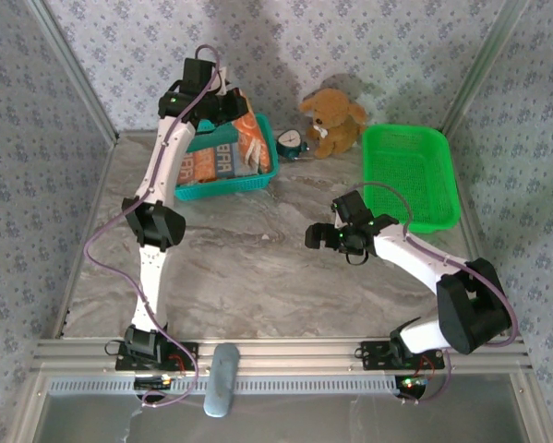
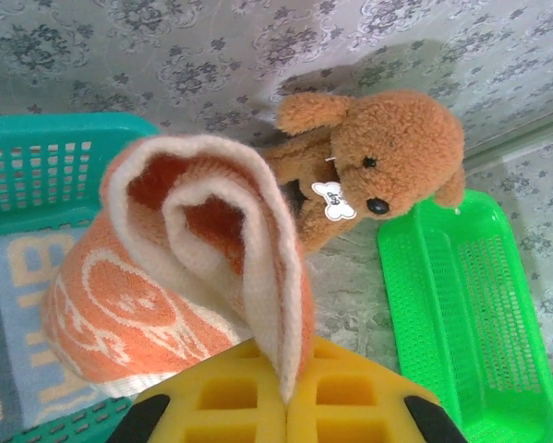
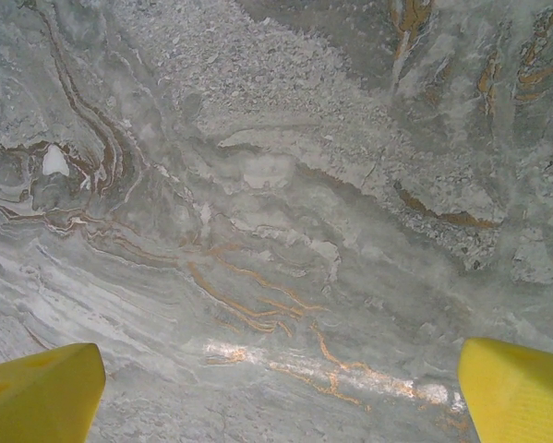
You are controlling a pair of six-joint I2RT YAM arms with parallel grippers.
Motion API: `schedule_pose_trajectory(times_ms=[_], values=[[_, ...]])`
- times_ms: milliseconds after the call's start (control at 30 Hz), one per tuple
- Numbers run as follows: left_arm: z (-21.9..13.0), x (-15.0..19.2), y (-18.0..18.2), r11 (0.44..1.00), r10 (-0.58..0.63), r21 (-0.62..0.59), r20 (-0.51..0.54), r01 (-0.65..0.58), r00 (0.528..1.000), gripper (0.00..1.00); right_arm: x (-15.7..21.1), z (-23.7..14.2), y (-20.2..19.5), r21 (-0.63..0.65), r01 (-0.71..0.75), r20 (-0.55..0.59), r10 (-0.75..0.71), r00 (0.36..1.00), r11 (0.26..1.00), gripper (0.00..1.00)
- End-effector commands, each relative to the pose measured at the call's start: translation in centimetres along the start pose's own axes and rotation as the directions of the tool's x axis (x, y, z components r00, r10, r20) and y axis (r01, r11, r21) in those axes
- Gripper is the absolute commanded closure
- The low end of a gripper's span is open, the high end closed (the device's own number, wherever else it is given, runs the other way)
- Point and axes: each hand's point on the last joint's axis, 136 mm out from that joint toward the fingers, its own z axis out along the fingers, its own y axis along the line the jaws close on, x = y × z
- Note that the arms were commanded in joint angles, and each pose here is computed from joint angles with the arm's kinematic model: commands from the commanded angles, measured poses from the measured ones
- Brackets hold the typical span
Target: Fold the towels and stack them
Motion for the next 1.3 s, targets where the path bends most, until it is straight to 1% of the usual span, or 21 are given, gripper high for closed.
schedule_pose_trajectory(times_ms=[0, 167, 300, 400, 567, 667, 967, 1267], values=[[-0.3, -0.7, -3.2, 0.994, 0.040, 0.099, 0.035, -0.044, 0.999, 1.00, 0.1, -0.1, 0.0, 0.006, 0.002, 0.006, -0.002, 1.000, 1.000, 0.00], [-0.4, -0.5, -4.1, 0.990, 0.045, 0.132, 0.025, -0.048, 0.999, 1.00, 0.2, 0.1, 0.0, 0.006, -0.001, 0.003, 0.001, 1.000, 1.000, 0.00], [-0.5, -0.4, -5.1, 0.982, 0.051, 0.182, 0.020, -0.054, 0.998, 1.00, 0.3, 0.4, 0.1, 0.002, 0.001, -0.002, -0.001, 1.000, 1.000, 0.00], [-0.4, -0.6, -5.1, 0.982, 0.043, 0.185, 0.025, -0.047, 0.999, 1.00, 0.3, 0.7, 0.3, -0.001, 0.002, -0.010, -0.002, 1.000, 1.000, 0.00], [-0.3, -0.1, -2.7, 0.992, 0.042, 0.118, -0.004, -0.041, 0.999, 1.00, 0.2, 0.8, 0.5, 0.000, 0.008, -0.011, -0.008, 1.000, 1.000, 0.00], [-0.6, -0.4, -1.5, 0.995, 0.039, 0.092, -0.004, -0.038, 0.999, 1.00, 0.4, 0.8, 0.4, 0.003, 0.009, -0.016, -0.009, 1.000, 1.000, 0.00], [-1.4, -1.0, 1.0, 0.999, 0.025, 0.049, -0.007, -0.025, 1.000, 1.00, 0.3, 1.1, 0.4, 0.003, 0.009, -0.021, -0.009, 1.000, 1.000, 0.00], [-2.5, -0.7, 4.0, 1.000, 0.007, -0.018, -0.034, -0.008, 0.999, 1.00, 0.3, 1.5, 0.6, -0.001, 0.011, -0.031, -0.011, 0.999, 1.000, 0.00]])
